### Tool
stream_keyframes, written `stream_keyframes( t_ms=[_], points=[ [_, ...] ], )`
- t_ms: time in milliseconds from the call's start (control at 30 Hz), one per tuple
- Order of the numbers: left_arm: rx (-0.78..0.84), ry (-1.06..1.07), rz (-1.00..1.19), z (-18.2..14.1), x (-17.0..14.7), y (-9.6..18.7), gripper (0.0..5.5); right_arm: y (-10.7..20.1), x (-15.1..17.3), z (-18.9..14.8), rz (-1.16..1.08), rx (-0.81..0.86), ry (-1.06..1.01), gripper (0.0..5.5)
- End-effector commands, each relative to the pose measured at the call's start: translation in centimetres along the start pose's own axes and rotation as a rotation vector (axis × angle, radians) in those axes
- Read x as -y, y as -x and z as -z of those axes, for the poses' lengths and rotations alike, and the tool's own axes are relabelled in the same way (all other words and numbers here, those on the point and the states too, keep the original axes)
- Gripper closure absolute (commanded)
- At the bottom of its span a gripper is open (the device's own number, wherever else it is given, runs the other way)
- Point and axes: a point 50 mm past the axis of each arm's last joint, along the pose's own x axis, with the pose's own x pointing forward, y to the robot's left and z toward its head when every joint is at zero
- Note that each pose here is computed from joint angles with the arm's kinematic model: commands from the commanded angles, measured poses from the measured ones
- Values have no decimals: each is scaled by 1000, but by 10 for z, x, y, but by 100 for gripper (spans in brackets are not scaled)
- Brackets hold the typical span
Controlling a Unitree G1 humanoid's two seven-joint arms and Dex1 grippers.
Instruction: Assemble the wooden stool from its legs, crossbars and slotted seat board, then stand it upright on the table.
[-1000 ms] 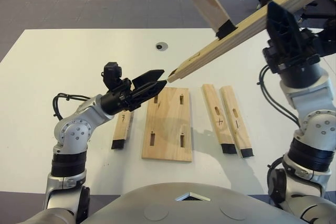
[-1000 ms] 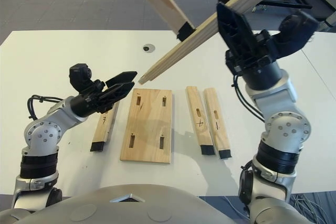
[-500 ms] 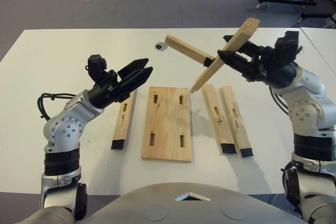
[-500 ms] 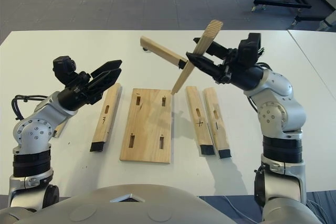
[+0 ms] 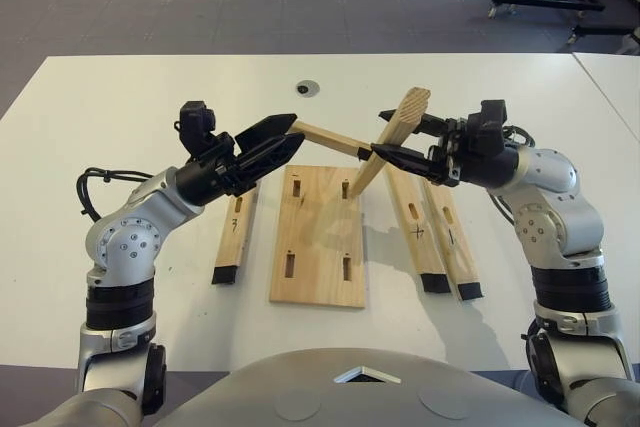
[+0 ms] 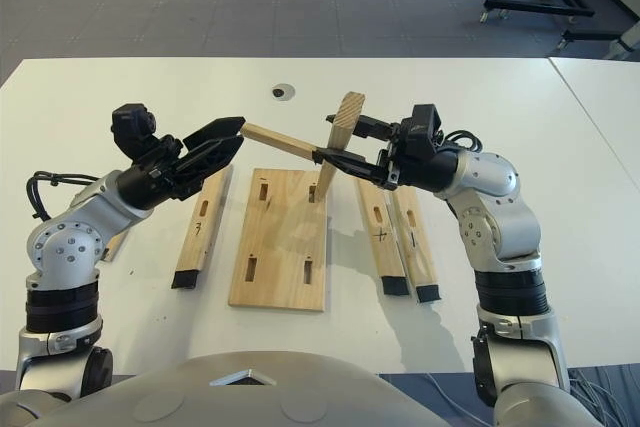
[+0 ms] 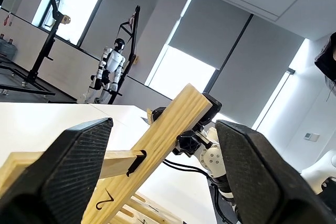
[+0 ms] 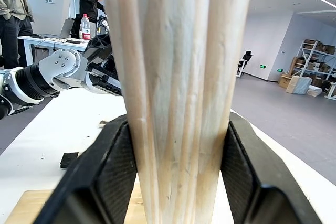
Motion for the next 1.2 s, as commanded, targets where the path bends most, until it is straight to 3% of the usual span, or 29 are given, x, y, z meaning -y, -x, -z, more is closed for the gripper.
stream_keyframes(
  t_ms=[33,700,1200],
  points=[
    [-27,0,14,-3,1,-2,192,5,6,-5,14,-2,33,341],
    [-28,6,97,-13,13,12,192,-1,18,-13,41,57,69,341],
    [-36,0,105,-11,12,14,192,-13,2,10,-37,37,-16,341]
  ],
)
